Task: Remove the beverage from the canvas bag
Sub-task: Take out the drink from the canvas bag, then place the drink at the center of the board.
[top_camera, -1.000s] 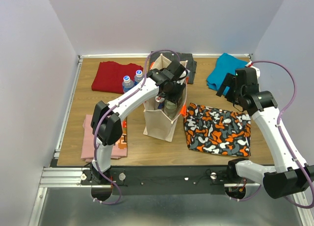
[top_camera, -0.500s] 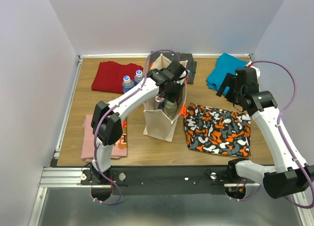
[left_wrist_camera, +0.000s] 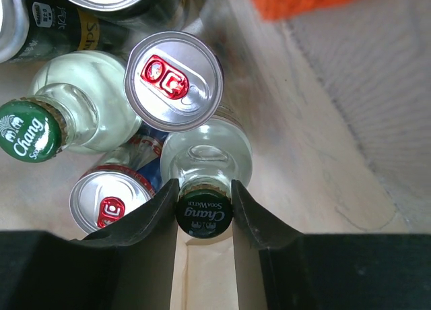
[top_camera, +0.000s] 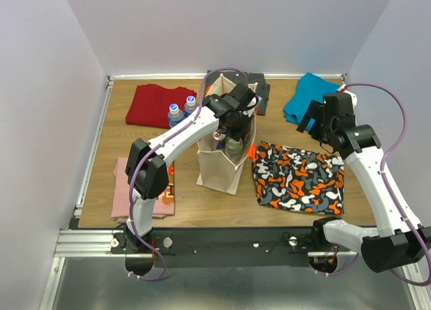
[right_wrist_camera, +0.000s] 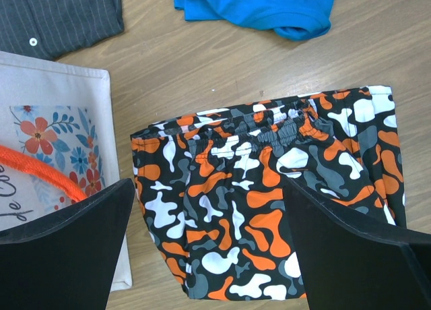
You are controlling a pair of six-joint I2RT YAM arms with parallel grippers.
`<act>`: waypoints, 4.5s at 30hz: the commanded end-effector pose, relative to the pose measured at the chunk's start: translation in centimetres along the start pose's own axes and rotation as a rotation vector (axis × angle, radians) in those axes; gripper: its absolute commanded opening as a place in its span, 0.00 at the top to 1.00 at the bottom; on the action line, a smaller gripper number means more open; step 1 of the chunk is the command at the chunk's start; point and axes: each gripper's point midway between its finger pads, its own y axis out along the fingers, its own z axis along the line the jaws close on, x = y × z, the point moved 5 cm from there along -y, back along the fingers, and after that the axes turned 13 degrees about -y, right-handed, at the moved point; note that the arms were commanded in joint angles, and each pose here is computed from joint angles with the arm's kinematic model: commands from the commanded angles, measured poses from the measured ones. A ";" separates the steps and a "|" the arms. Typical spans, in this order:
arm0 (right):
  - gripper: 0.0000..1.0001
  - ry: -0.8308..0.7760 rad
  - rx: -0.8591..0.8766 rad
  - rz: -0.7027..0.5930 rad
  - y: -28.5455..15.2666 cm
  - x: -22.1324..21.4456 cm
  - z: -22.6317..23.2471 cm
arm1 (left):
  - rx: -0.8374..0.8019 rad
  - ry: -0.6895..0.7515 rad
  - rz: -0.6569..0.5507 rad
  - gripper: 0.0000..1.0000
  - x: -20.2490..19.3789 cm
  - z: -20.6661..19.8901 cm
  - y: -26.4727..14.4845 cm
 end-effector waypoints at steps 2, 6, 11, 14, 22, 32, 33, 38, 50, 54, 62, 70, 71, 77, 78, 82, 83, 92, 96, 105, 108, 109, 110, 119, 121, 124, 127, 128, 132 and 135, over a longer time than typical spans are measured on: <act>0.00 -0.007 -0.019 -0.004 -0.3 0.1 -0.5 | -0.032 0.012 -0.031 1.00 1.6 -1.1 -2.0; 0.00 -0.006 -0.013 -0.007 -0.5 0.3 -0.5 | -0.043 0.018 -0.058 1.00 2.8 -1.5 -4.0; 0.00 -0.008 0.000 -0.015 -0.8 0.5 -0.4 | -0.094 -0.011 -0.116 1.00 4.3 -2.6 -6.3; 0.00 -0.010 0.007 -0.020 -1.0 0.6 -0.4 | -0.125 -0.033 -0.124 1.00 4.7 -3.2 -7.1; 0.00 0.005 0.028 -0.034 -1.2 0.9 -0.1 | -0.194 -0.001 -0.229 1.00 5.5 -4.4 -11.0; 0.00 0.015 0.047 -0.027 -1.0 1.1 0.3 | -0.270 0.027 -0.399 1.00 7.1 -4.9 -16.9; 0.00 0.014 0.052 -0.025 -1.0 1.0 0.4 | -0.279 0.029 -0.422 1.00 7.3 -5.0 -17.8; 0.00 0.016 0.058 -0.022 -1.0 0.9 0.5 | -0.298 0.027 -0.515 1.00 8.1 -5.0 -20.6; 0.00 0.021 0.074 -0.010 -0.8 0.8 0.8 | -0.272 -0.025 -0.736 1.00 9.6 -3.4 -27.0; 0.00 0.018 0.078 -0.008 -0.6 0.7 0.9 | -0.243 -0.050 -0.767 1.00 10.0 -1.9 -28.1; 0.00 0.026 0.087 0.014 0.0 0.4 1.2 | -0.186 -0.115 -0.871 1.00 10.3 2.0 -31.8; 0.00 0.030 0.090 0.035 0.7 0.6 1.7 | -0.112 -0.154 -0.923 1.00 9.3 5.3 -34.2; 0.00 0.026 0.089 0.030 0.7 0.9 1.7 | -0.089 -0.160 -0.934 1.00 9.3 5.7 -34.5; 0.00 0.004 0.100 0.046 1.5 1.1 2.2 | -0.025 -0.195 -0.946 1.00 8.7 7.4 -35.1; 0.00 0.001 0.103 0.049 1.6 1.2 2.3 | -0.003 -0.201 -0.935 1.00 8.5 7.8 -34.7; 0.00 -0.009 0.110 0.042 1.8 1.6 2.5 | 0.058 -0.222 -0.889 1.00 7.5 9.0 -33.7; 0.00 -0.010 0.108 0.043 1.9 1.7 2.5 | 0.069 -0.228 -0.879 1.00 7.3 9.2 -33.3; 0.00 -0.012 0.108 0.037 1.8 1.8 2.5 | 0.161 -0.255 -0.752 1.00 4.4 11.2 -27.6; 0.00 -0.010 0.103 0.039 1.8 1.5 2.3 | 0.166 -0.266 -0.693 1.00 3.0 11.6 -24.6; 0.00 -0.011 0.105 0.044 1.7 1.1 2.2 | 0.171 -0.268 -0.669 1.00 2.3 12.1 -21.5; 0.00 -0.011 0.104 0.043 1.7 1.1 2.2 | 0.168 -0.268 -0.668 1.00 2.5 12.2 -20.7; 0.00 -0.013 0.102 0.046 1.8 1.1 2.2 | 0.167 -0.266 -0.668 1.00 2.7 12.2 -20.4; 0.00 -0.012 0.105 0.042 1.7 1.2 2.3 | 0.167 -0.266 -0.668 1.00 2.7 12.2 -20.3; 0.00 -0.013 0.100 0.043 1.8 1.1 2.2 | 0.157 -0.272 -0.645 1.00 3.0 12.4 -17.0; 0.00 -0.013 0.095 0.050 1.8 0.9 2.1 | 0.158 -0.271 -0.637 1.00 3.2 12.4 -16.2; 0.00 -0.013 0.093 0.046 1.8 1.0 2.1 | 0.161 -0.272 -0.625 1.00 3.4 12.6 -14.8; 0.00 -0.014 0.091 0.049 1.8 0.9 2.0 | 0.162 -0.279 -0.620 1.00 3.3 12.8 -13.6; 0.00 -0.015 0.090 0.048 1.8 1.0 2.1 | 0.162 -0.284 -0.623 1.00 3.3 12.8 -13.4; 0.00 -0.015 0.088 0.049 1.9 0.9 2.1 | 0.172 -0.288 -0.596 1.00 3.5 13.1 -11.6; 0.00 -0.016 0.088 0.052 2.0 0.9 2.1 | 0.177 -0.291 -0.578 1.00 3.5 13.3 -10.3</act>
